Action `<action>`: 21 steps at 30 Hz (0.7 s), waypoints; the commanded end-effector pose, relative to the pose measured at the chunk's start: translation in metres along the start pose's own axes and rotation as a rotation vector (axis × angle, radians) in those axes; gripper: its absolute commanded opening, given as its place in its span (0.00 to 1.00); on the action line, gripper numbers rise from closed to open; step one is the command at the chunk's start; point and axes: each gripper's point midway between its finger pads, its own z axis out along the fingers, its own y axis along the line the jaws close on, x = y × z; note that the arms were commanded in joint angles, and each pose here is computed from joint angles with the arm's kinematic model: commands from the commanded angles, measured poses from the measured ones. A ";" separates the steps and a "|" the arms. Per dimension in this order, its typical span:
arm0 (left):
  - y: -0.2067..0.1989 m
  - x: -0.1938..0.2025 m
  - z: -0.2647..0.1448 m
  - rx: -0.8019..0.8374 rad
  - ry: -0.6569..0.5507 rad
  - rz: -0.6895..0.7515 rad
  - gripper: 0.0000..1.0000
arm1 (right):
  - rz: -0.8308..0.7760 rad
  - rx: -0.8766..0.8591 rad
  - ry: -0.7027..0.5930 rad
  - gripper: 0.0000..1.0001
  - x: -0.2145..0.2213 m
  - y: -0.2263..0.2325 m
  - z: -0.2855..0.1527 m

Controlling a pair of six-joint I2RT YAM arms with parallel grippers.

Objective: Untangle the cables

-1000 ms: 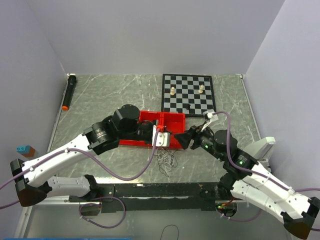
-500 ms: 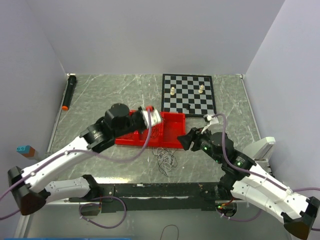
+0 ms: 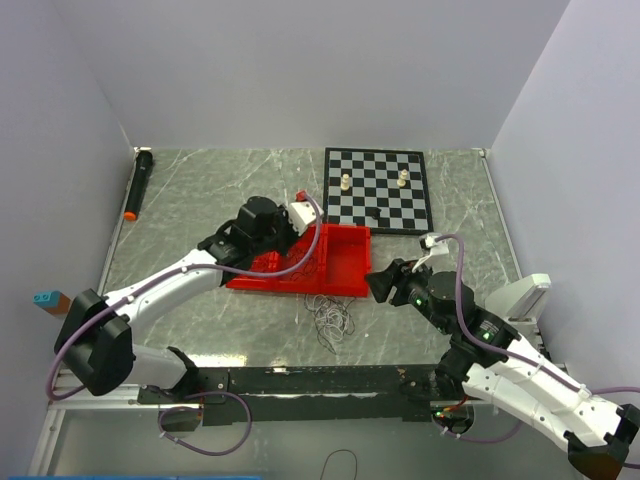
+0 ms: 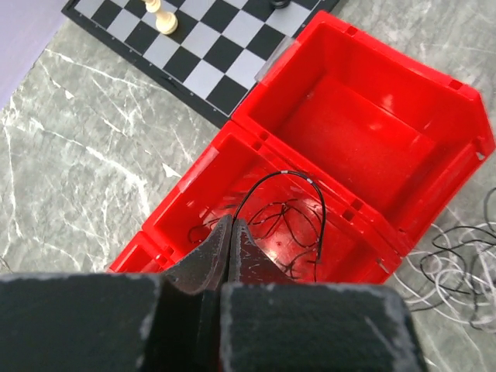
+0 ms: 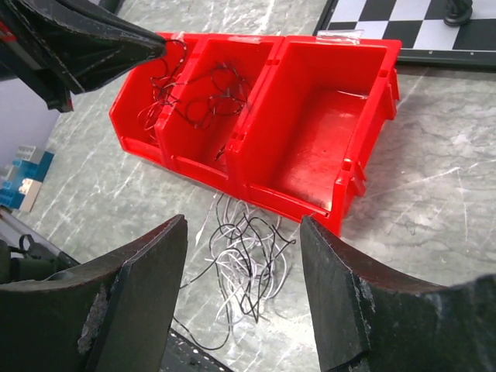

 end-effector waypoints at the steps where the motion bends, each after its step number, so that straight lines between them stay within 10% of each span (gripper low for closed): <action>1: 0.007 0.001 0.008 -0.065 -0.055 -0.015 0.01 | -0.006 0.014 -0.018 0.67 -0.002 -0.003 -0.001; 14: 0.012 0.022 0.016 -0.124 -0.015 -0.069 0.03 | 0.006 0.006 0.000 0.66 0.007 -0.004 0.001; 18: -0.007 0.022 0.021 -0.046 -0.022 -0.071 0.56 | 0.000 0.008 0.001 0.66 0.008 -0.005 0.001; 21: -0.007 0.010 0.023 -0.041 -0.045 -0.051 0.73 | 0.001 0.016 0.008 0.67 0.010 -0.007 0.002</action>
